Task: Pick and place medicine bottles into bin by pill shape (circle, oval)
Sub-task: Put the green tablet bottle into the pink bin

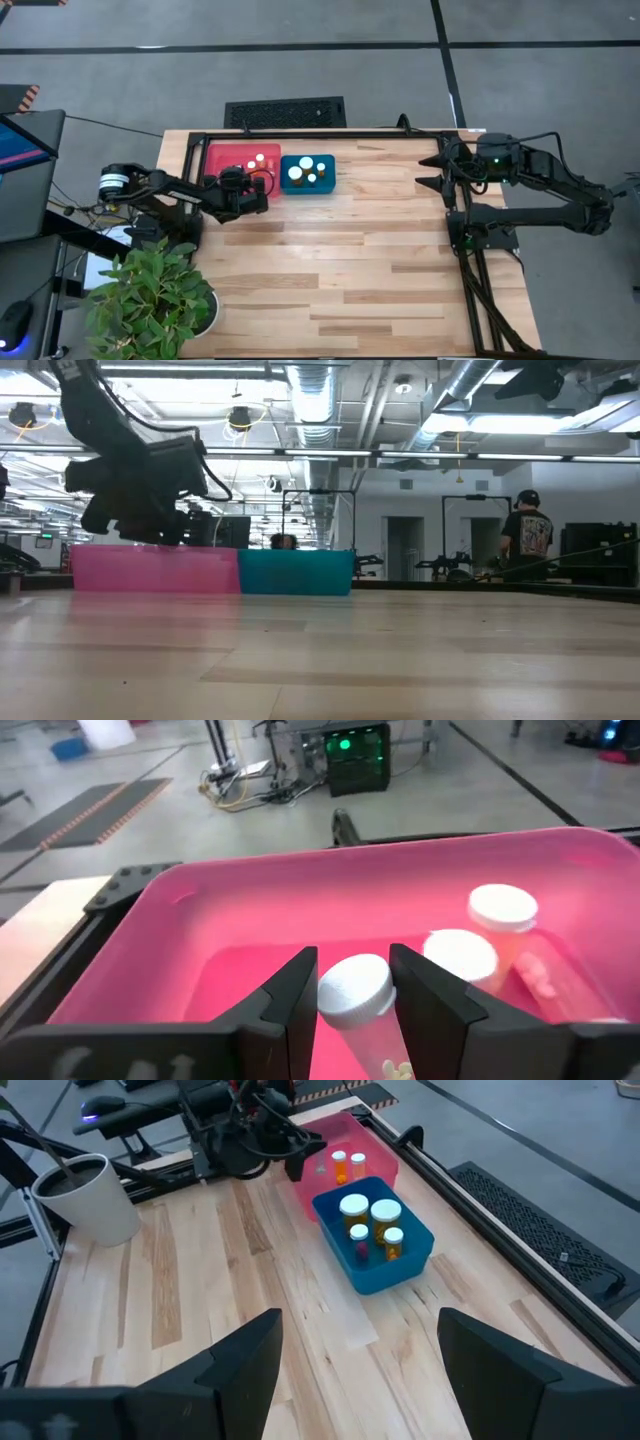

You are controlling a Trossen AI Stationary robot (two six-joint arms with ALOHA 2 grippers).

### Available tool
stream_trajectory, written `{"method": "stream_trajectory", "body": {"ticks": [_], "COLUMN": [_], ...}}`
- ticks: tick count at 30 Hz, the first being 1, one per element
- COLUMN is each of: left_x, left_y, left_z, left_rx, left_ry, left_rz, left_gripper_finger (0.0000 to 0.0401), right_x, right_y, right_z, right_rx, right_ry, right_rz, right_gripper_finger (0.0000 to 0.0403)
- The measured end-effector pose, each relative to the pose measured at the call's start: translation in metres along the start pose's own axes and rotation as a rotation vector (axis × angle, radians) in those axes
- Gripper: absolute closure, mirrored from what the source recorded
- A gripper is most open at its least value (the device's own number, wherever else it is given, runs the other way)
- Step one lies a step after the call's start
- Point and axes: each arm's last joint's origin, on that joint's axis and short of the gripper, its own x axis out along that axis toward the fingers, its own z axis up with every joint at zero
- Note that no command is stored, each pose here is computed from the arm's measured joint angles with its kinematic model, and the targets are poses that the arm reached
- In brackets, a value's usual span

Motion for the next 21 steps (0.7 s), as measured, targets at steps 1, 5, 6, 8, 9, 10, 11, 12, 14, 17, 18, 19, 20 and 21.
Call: {"method": "stream_trajectory", "body": {"ticks": [1, 5, 6, 8, 9, 10, 11, 12, 14, 17, 18, 19, 20, 21], "left_x": [0.002, 0.010, 0.011, 0.015, 0.016, 0.017, 0.019, 0.020, 0.021, 0.022, 0.022, 0.022, 0.022, 0.022], "left_y": [0.000, 0.001, 0.001, 0.002, 0.002, 0.002, 0.002, 0.002, 0.002, 0.003, 0.003, 0.002, 0.002, 0.002], "left_z": [-0.001, -0.002, -0.002, -0.001, -0.001, 0.000, 0.001, 0.001, 0.001, 0.001, 0.001, 0.001, 0.001, 0.001], "left_rx": [-0.006, 0.009, 0.018, 0.027, 0.031, 0.031, 0.035, 0.042, 0.055, 0.056, 0.056, 0.056, 0.055, 0.055], "left_ry": [0.004, 0.045, 0.053, 0.061, 0.065, 0.069, 0.074, 0.082, 0.089, 0.091, 0.092, 0.095, 0.100, 0.103], "left_rz": [0.007, 0.027, 0.032, 0.042, 0.046, 0.048, 0.048, 0.048, 0.051, 0.053, 0.052, 0.051, 0.047, 0.045], "left_gripper_finger": [0.0295, 0.0295, 0.0295, 0.0295, 0.0295, 0.0295, 0.0295, 0.0295, 0.0295, 0.0295, 0.0295, 0.0295, 0.0295, 0.0295], "right_x": [0.000, 0.000, 0.000, 0.000, 0.000, 0.000, 0.000, 0.000, 0.000, 0.000, 0.000, 0.000, 0.000, 0.000], "right_y": [0.000, 0.000, 0.000, 0.000, 0.000, 0.000, 0.000, 0.000, 0.000, 0.000, 0.000, 0.000, 0.000, 0.000], "right_z": [0.000, 0.000, 0.000, 0.000, 0.000, 0.000, 0.000, 0.000, 0.000, 0.000, 0.000, 0.000, 0.000, 0.000], "right_rx": [0.000, 0.000, 0.000, -0.001, -0.001, -0.001, -0.001, -0.001, -0.001, -0.001, -0.001, -0.001, -0.001, 0.000], "right_ry": [0.000, 0.001, 0.001, 0.001, 0.000, 0.000, 0.001, 0.001, 0.001, 0.001, 0.000, 0.001, 0.000, 0.001], "right_rz": [0.000, -0.001, -0.001, -0.001, 0.000, 0.000, -0.001, -0.001, -0.001, -0.001, -0.001, -0.001, -0.001, -0.001], "right_gripper_finger": [0.0127, 0.0127, 0.0127, 0.0127, 0.0127, 0.0127, 0.0127, 0.0127, 0.0127, 0.0127, 0.0127, 0.0127, 0.0127, 0.0127]}}
